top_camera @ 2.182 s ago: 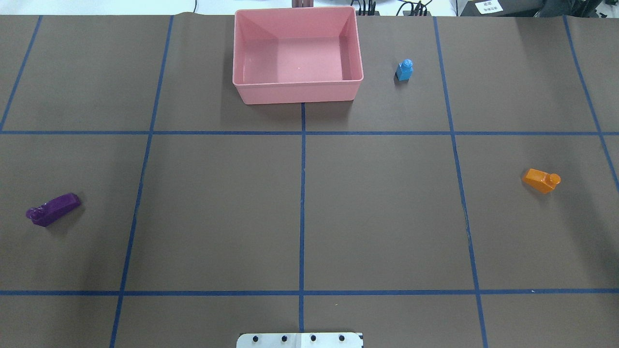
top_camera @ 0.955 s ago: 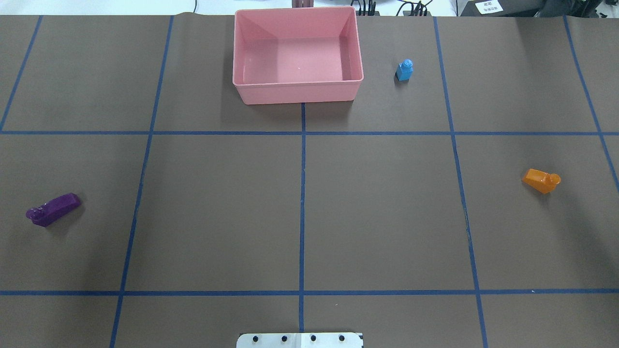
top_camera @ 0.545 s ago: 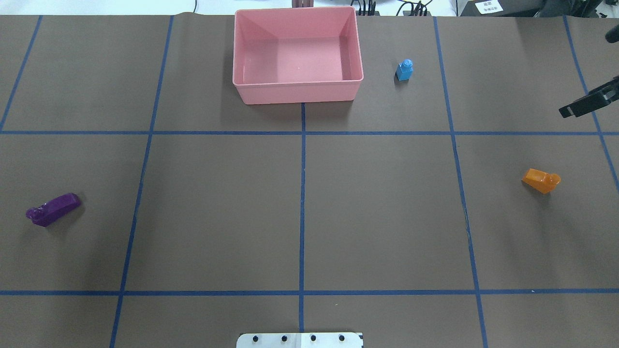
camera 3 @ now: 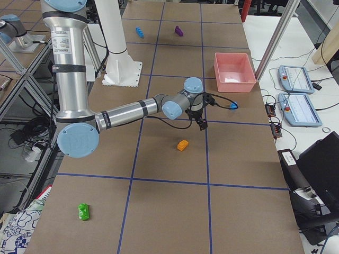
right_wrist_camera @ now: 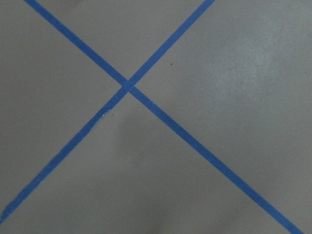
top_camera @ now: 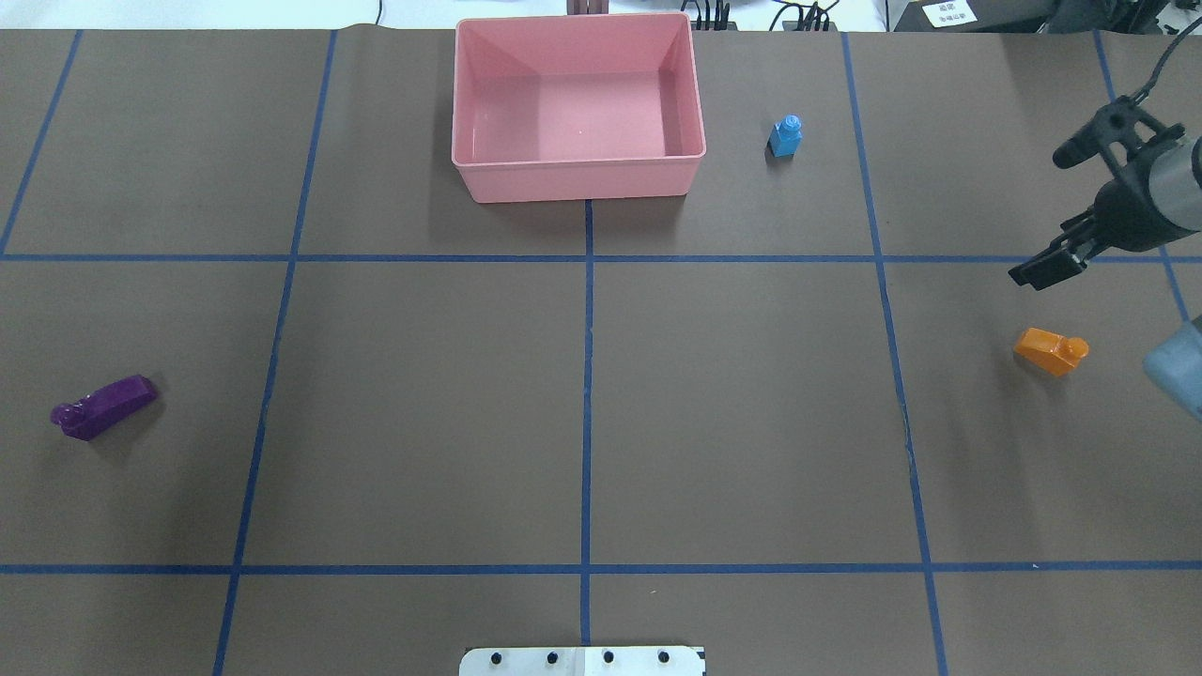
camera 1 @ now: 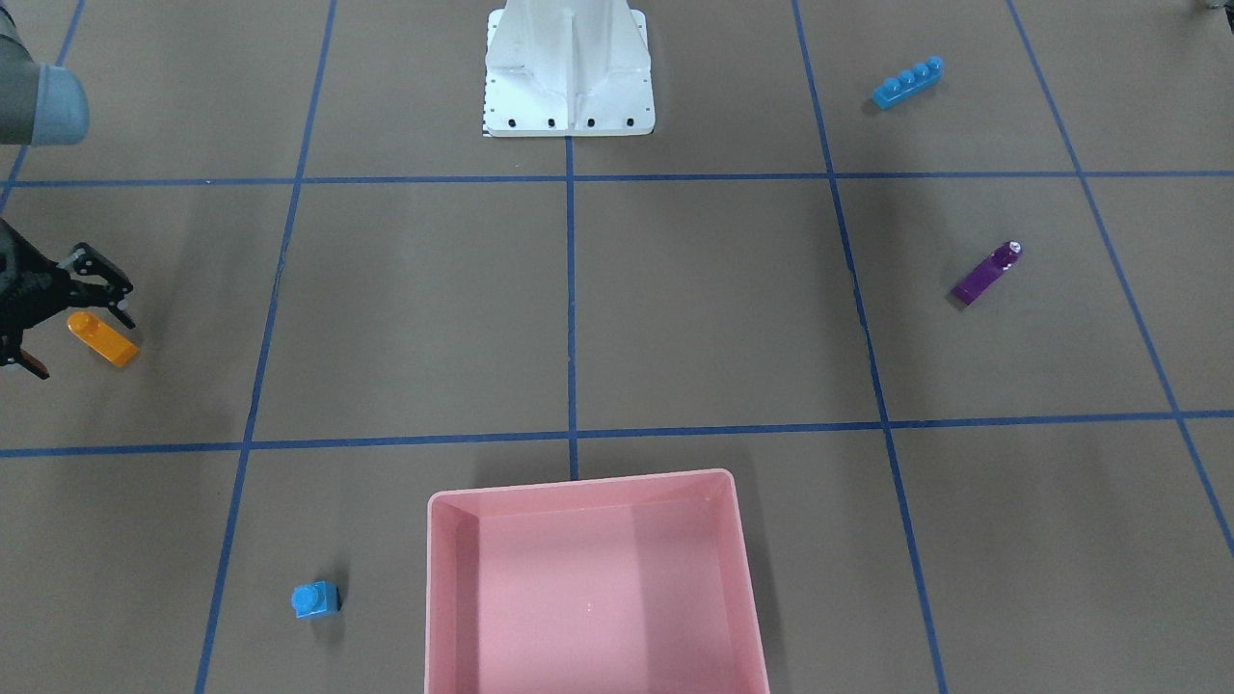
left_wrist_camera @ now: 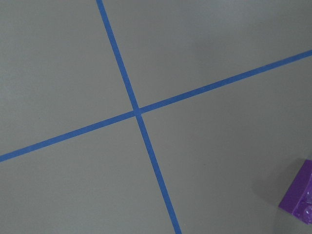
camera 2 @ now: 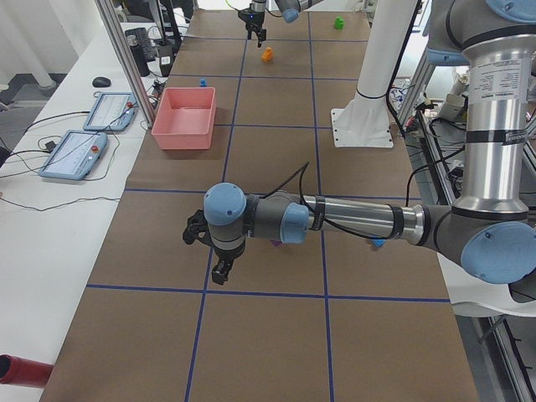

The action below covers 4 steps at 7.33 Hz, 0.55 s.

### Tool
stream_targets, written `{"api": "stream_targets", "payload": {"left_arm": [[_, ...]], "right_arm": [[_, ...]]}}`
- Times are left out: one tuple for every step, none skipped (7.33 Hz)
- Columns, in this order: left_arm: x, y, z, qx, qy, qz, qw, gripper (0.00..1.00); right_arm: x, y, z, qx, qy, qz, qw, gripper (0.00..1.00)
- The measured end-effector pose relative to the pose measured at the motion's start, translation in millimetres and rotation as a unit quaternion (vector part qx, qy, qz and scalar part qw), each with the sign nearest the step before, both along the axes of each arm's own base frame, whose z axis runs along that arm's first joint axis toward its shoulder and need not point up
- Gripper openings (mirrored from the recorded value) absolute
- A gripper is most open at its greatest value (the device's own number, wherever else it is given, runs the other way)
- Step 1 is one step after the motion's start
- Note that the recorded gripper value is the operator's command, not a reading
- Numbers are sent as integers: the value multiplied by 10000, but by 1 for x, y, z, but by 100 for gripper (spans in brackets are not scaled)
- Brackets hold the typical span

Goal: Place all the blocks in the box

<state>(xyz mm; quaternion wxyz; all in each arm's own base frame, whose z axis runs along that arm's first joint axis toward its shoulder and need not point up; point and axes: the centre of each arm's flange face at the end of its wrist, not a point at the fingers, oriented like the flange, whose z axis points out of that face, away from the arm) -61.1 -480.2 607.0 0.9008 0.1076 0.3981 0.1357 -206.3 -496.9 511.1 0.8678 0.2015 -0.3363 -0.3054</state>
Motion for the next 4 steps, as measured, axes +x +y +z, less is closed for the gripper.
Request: {"api": "stream_targets", "payload": {"left_arm": [[0, 0, 0, -1, 0, 0, 10000, 100], [0, 0, -1, 4, 2, 1, 10000, 100], [0, 0, -1, 9, 3, 3, 10000, 100], [0, 0, -1, 9, 2, 3, 10000, 100]], "right_arm": [[-5, 4, 27, 45, 188, -254, 9995, 99], [-5, 9, 48, 27, 283, -377, 9989, 99], [-1, 18, 65, 40, 293, -436, 9986, 96], [2, 27, 76, 53, 276, -478, 9985, 94]]}}
